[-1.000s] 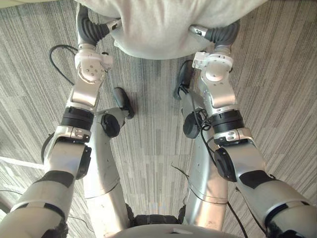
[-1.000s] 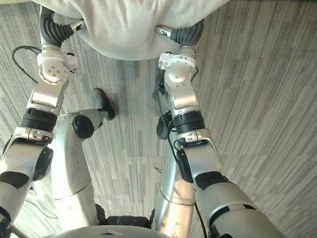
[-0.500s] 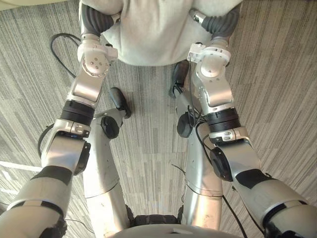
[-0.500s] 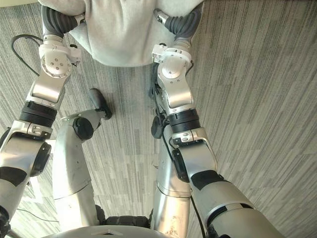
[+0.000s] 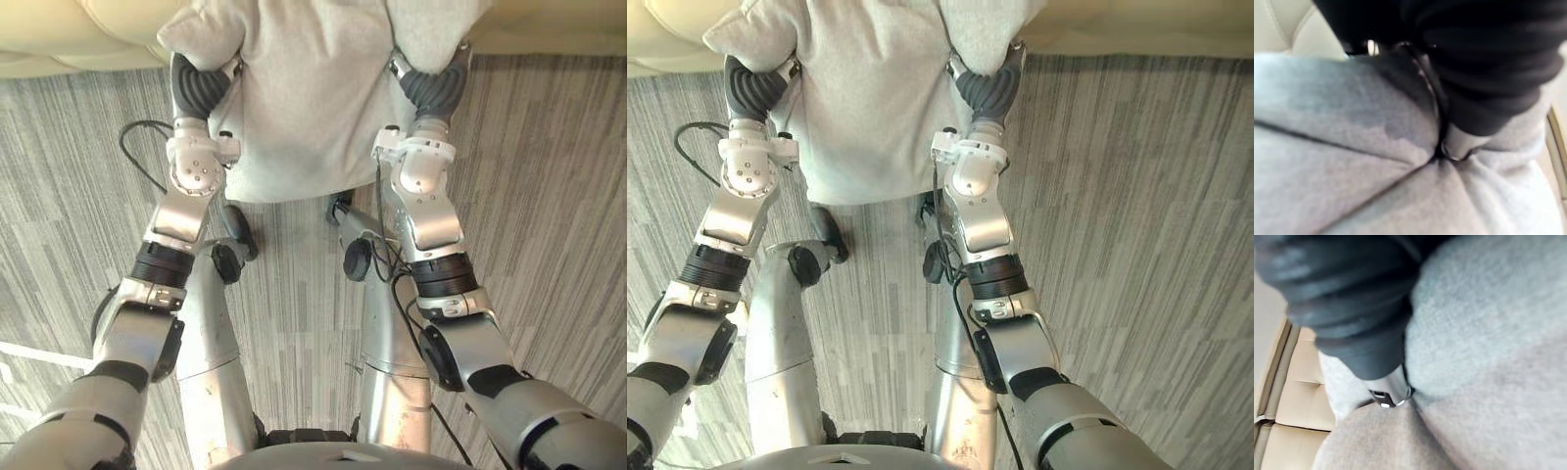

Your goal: Pick up cushions and gather them together orderly.

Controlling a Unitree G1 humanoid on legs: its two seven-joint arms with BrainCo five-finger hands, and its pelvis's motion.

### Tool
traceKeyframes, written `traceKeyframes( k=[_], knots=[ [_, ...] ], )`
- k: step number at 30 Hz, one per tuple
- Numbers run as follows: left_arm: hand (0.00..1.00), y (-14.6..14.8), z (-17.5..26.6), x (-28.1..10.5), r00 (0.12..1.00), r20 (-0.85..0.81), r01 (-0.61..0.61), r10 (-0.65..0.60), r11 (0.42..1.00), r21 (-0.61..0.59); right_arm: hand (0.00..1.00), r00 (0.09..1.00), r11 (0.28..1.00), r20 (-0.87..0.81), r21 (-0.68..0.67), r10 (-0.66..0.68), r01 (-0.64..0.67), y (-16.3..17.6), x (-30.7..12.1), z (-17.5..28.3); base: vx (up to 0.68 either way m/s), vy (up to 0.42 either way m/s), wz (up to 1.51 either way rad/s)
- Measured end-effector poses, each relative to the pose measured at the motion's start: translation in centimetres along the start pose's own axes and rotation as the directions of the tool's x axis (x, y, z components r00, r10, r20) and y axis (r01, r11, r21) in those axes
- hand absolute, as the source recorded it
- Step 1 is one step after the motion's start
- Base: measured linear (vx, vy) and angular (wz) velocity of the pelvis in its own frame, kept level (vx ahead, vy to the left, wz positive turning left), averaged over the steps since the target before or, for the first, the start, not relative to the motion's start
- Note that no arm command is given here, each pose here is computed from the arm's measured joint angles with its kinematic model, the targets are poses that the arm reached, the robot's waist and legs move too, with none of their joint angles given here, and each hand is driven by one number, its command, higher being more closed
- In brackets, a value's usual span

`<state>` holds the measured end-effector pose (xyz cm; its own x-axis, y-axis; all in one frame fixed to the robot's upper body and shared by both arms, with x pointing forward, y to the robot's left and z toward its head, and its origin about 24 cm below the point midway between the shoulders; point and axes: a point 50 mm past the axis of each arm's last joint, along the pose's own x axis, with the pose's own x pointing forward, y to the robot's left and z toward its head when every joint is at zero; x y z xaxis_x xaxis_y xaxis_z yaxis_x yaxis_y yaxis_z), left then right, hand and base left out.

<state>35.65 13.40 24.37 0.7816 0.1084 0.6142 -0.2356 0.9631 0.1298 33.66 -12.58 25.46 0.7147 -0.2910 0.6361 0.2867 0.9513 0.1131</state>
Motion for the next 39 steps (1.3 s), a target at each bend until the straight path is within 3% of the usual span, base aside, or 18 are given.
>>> traceKeyframes(
  k=[6,10,14,19,39],
  knots=[
    [1.00,-0.4,-1.3,-4.6,0.998,-0.065,-0.022,0.013,0.990,-0.136,1.00,0.998,0.998,-0.060,0.050,0.030,-0.027,-0.9,-3.6,-1.7,-0.05,-0.077,0.06],
    [1.00,-0.4,-2.9,-10.1,0.987,-0.161,-0.063,0.023,0.967,-0.247,1.00,0.983,0.994,-0.174,0.096,0.063,-0.047,-3.2,-9.0,-3.9,0.06,-0.027,0.11],
    [1.00,0.1,-5.1,-15.2,0.952,-0.306,-0.052,-0.027,0.968,-0.247,1.00,0.931,0.993,-0.347,0.079,0.115,-0.093,-5.2,-14.5,-6.3,0.20,-0.005,0.10],
    [1.00,1.3,-6.0,-19.6,0.908,-0.414,-0.043,-0.058,0.972,-0.230,1.00,0.871,0.984,-0.457,0.087,0.180,-0.157,-6.2,-18.4,-7.1,0.20,0.016,-0.09],
    [1.00,2.3,-7.9,-24.6,0.805,-0.589,-0.061,-0.070,0.978,-0.200,1.00,0.784,0.971,-0.579,0.062,0.223,-0.230,-6.5,-21.2,-9.1,0.02,0.062,-0.15]
  ],
)
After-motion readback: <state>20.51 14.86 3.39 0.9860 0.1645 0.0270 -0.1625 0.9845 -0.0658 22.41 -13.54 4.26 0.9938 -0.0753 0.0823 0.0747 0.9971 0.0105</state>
